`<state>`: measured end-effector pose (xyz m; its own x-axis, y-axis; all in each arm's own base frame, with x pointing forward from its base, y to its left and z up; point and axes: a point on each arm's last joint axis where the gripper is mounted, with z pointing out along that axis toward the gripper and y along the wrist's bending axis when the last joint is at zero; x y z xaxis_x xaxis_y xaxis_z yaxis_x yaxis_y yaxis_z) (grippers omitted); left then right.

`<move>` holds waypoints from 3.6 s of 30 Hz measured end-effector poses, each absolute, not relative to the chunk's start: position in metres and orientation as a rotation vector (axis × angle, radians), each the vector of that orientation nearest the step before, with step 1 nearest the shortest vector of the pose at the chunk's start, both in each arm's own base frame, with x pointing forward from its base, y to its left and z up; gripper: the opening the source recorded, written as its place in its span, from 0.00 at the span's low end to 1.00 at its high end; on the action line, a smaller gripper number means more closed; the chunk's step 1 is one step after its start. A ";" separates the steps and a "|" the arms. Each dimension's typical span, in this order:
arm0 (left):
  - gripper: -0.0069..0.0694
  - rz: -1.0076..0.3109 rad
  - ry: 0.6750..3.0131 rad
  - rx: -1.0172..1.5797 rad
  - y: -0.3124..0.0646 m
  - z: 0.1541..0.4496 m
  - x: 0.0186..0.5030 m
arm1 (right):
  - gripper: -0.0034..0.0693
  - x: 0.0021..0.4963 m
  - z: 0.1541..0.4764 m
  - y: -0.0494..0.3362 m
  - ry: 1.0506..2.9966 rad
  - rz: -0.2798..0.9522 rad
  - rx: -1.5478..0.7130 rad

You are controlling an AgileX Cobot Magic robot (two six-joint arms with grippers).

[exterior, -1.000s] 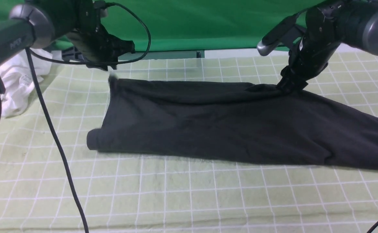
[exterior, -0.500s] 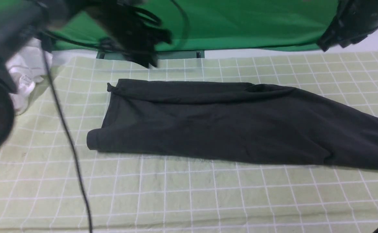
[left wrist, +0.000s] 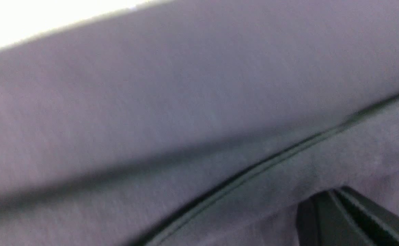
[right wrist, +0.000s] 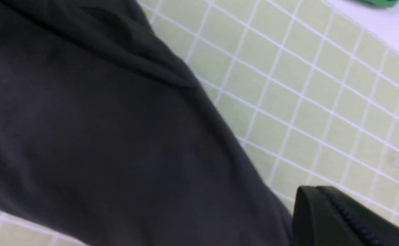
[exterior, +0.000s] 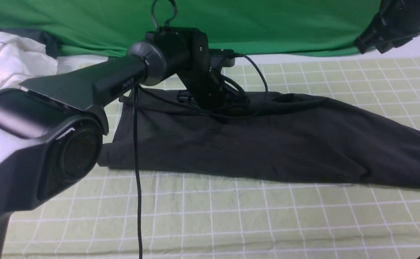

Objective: Fold a long-sleeved shirt over a green coffee tablecloth.
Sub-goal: 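Fold the black garment in half by bringing its near edge over to the far edge, then pull the folded dark garment lengthwise by its ends to straighten it flat on the table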

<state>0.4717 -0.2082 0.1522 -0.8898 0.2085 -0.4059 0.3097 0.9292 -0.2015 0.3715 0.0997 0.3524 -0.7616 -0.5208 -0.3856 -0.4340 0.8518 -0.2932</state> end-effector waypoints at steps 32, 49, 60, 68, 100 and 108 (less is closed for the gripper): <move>0.10 -0.246 2.918 0.519 -0.141 0.220 0.438 | 0.10 0.364 0.301 -0.004 2.899 -0.151 -0.464; 0.10 -0.232 2.943 0.519 -0.150 0.162 0.427 | 0.50 0.389 0.189 -0.069 3.064 0.071 -0.120; 0.10 -0.232 2.938 0.517 -0.150 0.162 0.427 | 0.45 0.397 0.181 -0.069 3.015 0.063 -0.145; 0.10 -0.232 2.937 0.517 -0.150 0.162 0.427 | 0.42 0.398 0.162 -0.069 3.076 0.091 -0.152; 0.10 -0.204 2.913 0.508 -0.147 0.175 0.425 | 0.73 0.393 0.221 -0.096 2.957 -0.233 0.085; 0.10 -0.170 2.736 0.458 -0.137 0.259 0.407 | 0.79 0.370 0.249 -0.094 3.024 -0.223 0.151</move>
<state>0.4066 -0.1367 0.2591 -0.8823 0.2926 -0.3687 0.3359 0.9401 -0.0578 0.3703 -0.0939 0.2490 -0.9895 0.0908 -0.1127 0.1064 0.9843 -0.1406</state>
